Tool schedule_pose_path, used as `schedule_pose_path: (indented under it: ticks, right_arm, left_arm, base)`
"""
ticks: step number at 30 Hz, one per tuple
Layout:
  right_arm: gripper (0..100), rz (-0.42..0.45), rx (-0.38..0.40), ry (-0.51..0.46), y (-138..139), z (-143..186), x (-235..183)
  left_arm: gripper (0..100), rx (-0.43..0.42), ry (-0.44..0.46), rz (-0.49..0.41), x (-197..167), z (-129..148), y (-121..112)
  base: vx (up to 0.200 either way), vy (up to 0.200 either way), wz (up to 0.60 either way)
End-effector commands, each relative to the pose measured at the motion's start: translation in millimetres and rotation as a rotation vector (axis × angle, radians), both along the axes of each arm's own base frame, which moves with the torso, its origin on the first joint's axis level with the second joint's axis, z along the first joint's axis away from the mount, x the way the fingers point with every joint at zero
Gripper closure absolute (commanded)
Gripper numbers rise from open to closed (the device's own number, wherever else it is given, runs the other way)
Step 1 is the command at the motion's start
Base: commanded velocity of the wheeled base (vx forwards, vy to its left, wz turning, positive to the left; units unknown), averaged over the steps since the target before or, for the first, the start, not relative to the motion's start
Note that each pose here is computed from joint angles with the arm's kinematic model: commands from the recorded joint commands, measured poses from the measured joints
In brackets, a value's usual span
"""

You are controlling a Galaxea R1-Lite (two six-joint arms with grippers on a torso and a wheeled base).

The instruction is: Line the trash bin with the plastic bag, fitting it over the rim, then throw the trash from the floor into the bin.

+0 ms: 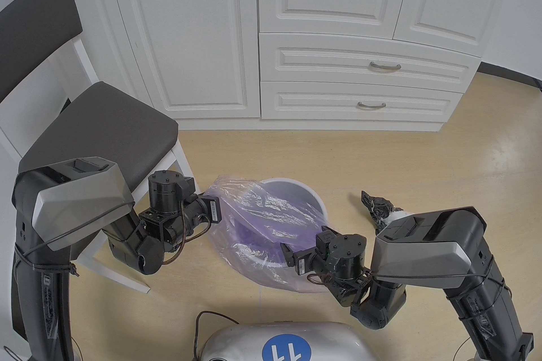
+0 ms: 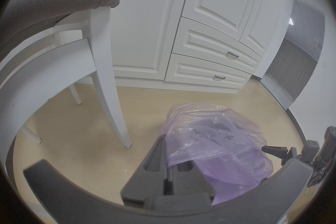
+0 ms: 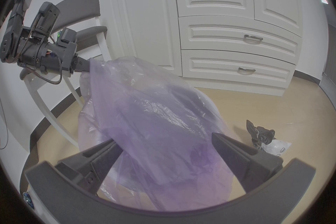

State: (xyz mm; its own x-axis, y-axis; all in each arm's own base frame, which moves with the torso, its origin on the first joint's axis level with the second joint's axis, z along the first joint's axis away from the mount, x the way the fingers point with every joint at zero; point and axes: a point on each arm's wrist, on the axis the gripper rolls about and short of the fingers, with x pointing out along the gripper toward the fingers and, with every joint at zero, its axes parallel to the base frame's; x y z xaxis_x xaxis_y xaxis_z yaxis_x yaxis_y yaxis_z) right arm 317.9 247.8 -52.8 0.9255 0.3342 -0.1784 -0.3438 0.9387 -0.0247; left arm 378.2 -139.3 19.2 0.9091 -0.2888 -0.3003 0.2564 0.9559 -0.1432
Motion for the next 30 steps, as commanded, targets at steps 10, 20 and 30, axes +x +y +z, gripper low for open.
schedule_pose_path:
  ticks: [10,20,30]
  right_arm:
    - [0,0.018,-0.001,0.015,1.8,-14.8,-0.8]
    - [100,-0.046,0.12,-0.045,-5.5,2.7,28.1]
    - [100,-0.099,0.214,-0.106,-12.5,14.6,54.3]
  left_arm:
    - [100,0.001,0.004,0.0,-0.7,-1.5,0.1]
    - [100,0.006,0.014,0.011,3.3,-9.3,2.0]
    - [0,0.015,0.037,-0.013,-10.1,-5.8,3.3]
  base:
    - [0.0,0.0,0.0]
    - [0.0,0.0,0.0]
    - [0.0,0.0,0.0]
